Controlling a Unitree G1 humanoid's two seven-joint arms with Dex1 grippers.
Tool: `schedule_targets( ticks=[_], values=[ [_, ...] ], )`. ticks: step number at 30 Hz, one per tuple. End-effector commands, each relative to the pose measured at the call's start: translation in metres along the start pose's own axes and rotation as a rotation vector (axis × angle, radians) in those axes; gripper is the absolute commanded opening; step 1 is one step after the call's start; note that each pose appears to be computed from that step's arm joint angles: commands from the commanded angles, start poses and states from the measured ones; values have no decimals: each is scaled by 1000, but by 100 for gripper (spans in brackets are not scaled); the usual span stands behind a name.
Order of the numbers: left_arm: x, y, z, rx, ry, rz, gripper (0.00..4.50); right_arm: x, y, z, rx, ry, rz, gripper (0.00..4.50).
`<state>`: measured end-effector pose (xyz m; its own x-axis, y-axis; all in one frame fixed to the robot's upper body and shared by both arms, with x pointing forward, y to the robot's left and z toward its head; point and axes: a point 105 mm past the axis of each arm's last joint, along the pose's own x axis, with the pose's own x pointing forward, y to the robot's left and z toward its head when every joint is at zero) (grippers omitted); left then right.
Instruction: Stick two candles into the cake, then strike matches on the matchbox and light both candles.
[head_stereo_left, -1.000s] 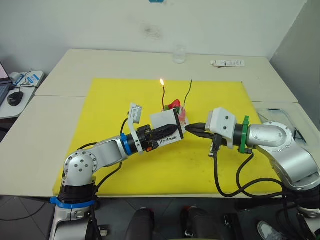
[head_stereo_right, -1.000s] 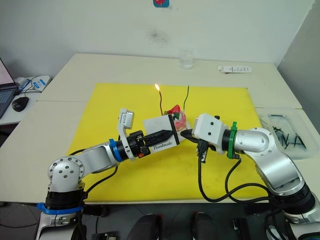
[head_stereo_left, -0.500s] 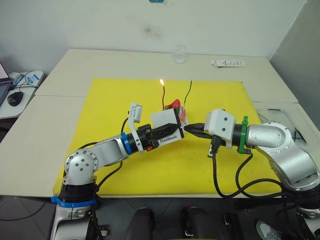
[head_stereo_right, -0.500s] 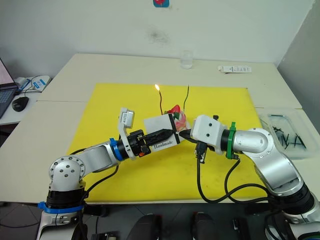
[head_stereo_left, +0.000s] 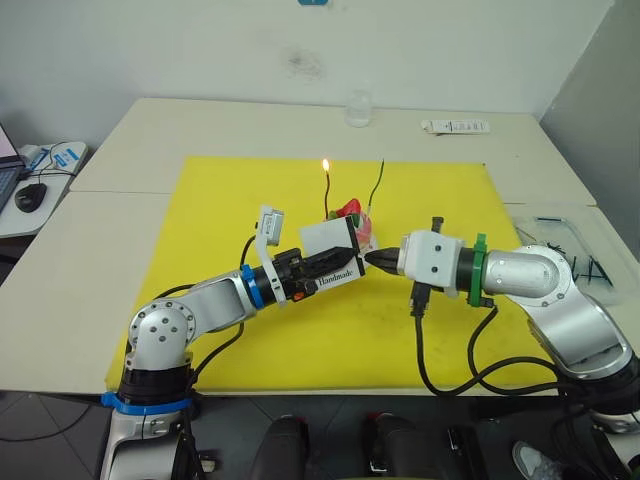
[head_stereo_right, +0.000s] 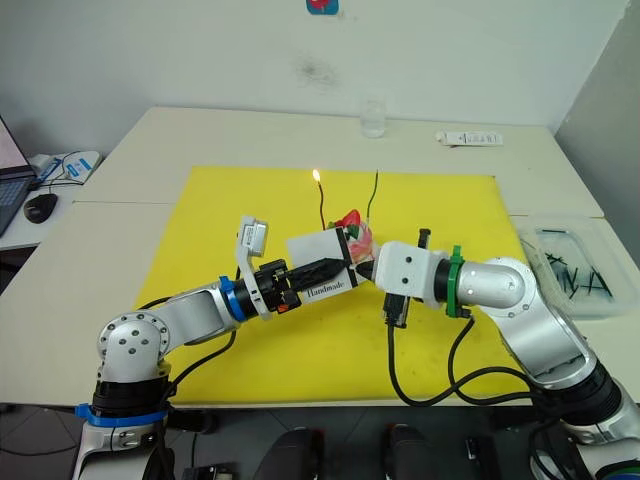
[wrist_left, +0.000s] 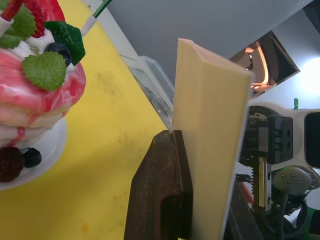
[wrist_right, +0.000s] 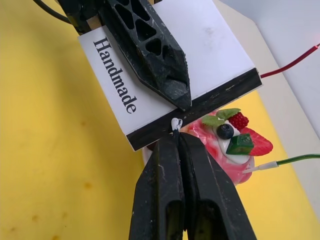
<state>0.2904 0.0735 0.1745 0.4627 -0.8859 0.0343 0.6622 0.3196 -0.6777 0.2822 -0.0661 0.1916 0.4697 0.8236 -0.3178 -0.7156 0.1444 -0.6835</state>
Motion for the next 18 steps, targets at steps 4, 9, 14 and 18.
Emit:
schedule_targets(
  ticks=[4, 9, 14, 18],
  values=[
    [4, -18, 18, -12, -70, -95, 0, -40, 85, -34, -67, 201, 537, 4],
    [1, -16, 19, -3, -51, -92, 0, -85, 29, -43, 106, 247, 359, 4],
    [-4, -14, 4, -13, -13, -91, 0, -76, -20, -1, 174, 49, 160, 4],
    [-6, -12, -1, -8, -2, -87, 0, -72, -23, 11, 186, 8, 140, 4]
  ],
)
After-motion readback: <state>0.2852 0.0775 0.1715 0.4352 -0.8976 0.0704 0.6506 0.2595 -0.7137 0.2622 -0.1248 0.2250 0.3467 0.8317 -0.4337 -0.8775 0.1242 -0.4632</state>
